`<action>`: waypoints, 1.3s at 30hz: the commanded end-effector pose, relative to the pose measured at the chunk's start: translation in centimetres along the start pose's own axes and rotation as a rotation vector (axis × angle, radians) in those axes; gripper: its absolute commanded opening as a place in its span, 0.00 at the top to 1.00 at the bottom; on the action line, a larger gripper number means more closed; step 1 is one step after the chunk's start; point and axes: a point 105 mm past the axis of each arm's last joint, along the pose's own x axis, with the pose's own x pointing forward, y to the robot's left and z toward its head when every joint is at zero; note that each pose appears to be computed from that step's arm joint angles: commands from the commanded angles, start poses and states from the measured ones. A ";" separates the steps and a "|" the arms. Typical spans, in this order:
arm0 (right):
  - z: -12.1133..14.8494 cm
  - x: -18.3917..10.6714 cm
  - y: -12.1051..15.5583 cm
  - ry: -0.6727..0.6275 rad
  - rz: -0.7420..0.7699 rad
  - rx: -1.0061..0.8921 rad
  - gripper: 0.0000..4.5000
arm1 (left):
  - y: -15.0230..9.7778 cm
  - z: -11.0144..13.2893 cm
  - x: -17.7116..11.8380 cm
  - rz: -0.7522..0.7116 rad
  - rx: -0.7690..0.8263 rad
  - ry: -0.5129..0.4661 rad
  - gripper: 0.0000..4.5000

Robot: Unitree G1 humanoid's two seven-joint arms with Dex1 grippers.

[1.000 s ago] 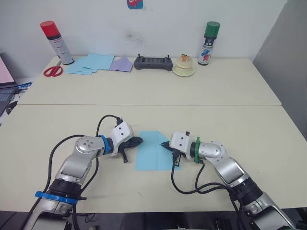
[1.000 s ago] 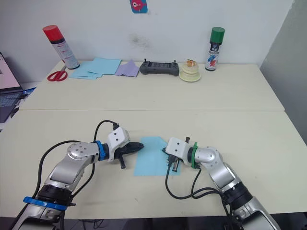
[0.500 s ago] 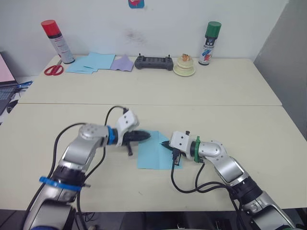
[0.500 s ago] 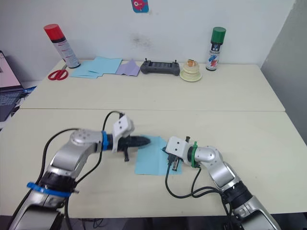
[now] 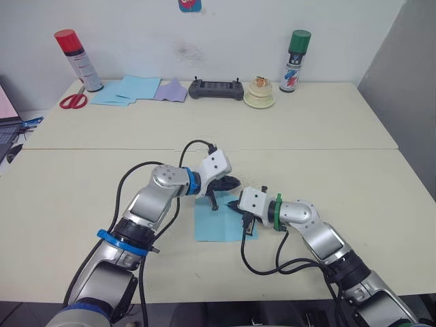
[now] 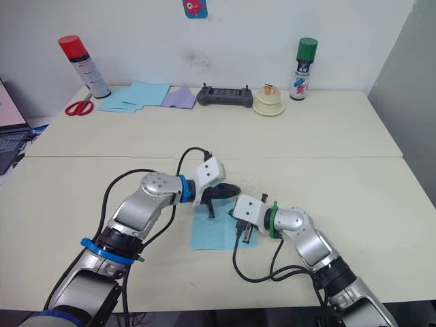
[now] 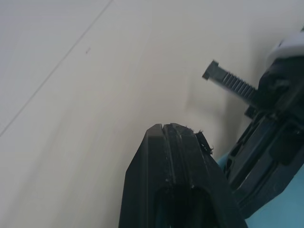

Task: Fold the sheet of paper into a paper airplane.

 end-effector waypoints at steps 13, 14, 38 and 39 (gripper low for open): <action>-1.4 -0.2 0.6 0.059 0.011 0.028 1.00 | -0.6 -2.7 0.4 0.032 -0.020 0.025 1.00; -1.4 -0.2 0.6 0.059 0.011 0.028 1.00 | -0.7 -2.9 0.5 0.032 -0.022 0.028 1.00; -0.9 -2.1 1.3 0.041 0.130 0.282 0.49 | -2.0 -7.0 1.3 0.039 -0.079 0.124 1.00; -0.7 -2.5 1.2 0.035 0.142 0.305 0.49 | -1.9 -7.0 1.3 0.041 -0.080 0.124 1.00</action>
